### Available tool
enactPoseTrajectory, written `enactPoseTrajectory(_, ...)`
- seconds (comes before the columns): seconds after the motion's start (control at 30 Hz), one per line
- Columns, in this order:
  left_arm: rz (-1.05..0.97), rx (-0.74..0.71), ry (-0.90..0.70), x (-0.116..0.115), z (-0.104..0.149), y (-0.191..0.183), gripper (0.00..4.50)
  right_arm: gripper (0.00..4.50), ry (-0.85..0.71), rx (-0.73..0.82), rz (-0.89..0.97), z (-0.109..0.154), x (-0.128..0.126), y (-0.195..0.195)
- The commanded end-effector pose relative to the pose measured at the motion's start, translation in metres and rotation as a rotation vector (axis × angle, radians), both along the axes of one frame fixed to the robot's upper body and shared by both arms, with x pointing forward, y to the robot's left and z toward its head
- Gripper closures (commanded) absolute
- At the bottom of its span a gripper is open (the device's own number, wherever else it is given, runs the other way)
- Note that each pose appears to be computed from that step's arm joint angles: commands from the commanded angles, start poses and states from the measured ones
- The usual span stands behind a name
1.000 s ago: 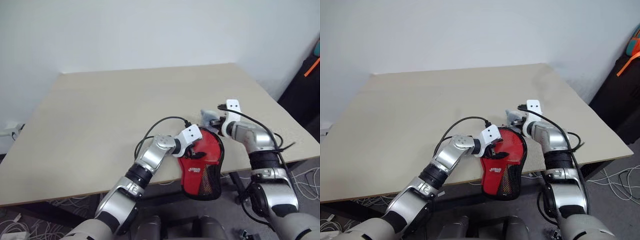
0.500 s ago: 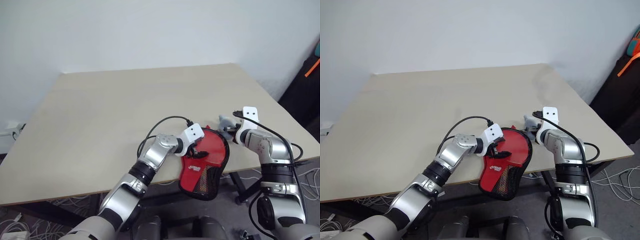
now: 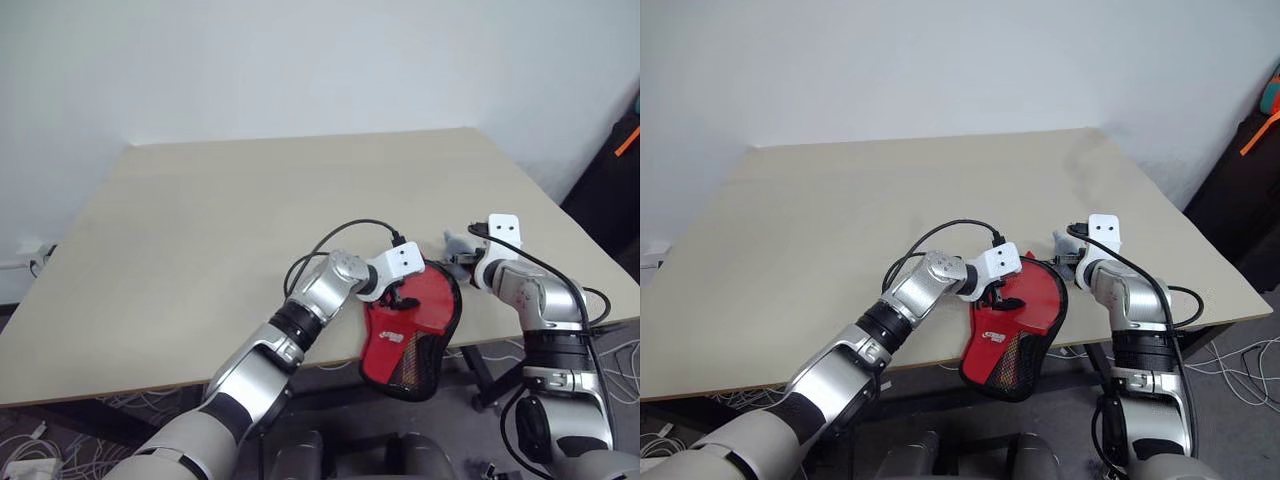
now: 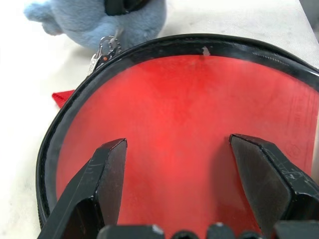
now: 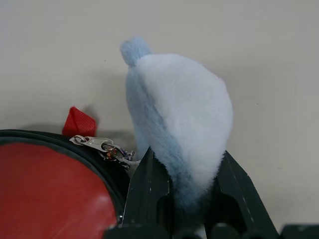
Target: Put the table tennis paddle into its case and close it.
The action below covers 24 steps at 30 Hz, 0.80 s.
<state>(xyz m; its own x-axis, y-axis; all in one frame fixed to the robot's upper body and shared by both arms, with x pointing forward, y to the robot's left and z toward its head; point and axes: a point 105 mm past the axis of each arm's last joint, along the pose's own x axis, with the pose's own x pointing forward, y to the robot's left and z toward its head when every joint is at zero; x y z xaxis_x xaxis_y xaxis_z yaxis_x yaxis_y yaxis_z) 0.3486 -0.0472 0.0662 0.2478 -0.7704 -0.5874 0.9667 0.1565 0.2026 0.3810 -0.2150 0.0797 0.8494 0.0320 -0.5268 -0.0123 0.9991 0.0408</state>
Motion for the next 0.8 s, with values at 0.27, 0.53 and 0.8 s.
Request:
enactPoseTrajectory(0.27, 0.025, 0.098, 0.166, -0.012, -0.031, 0.014, 1.01, 4.17, -0.033, -0.02, -0.136, 0.012, -0.024, -0.044)
enactPoseTrajectory(0.53, 0.035, 0.094, 0.184, -0.014, -0.035, 0.013, 1.01, 4.17, -0.006, -0.091, -0.128, 0.006, -0.055, -0.065)
enactPoseTrajectory(0.8, 0.051, 0.08, 0.192, -0.012, -0.035, 0.014, 1.01, 4.17, 0.056, -0.099, 0.197, 0.005, -0.111, -0.049)
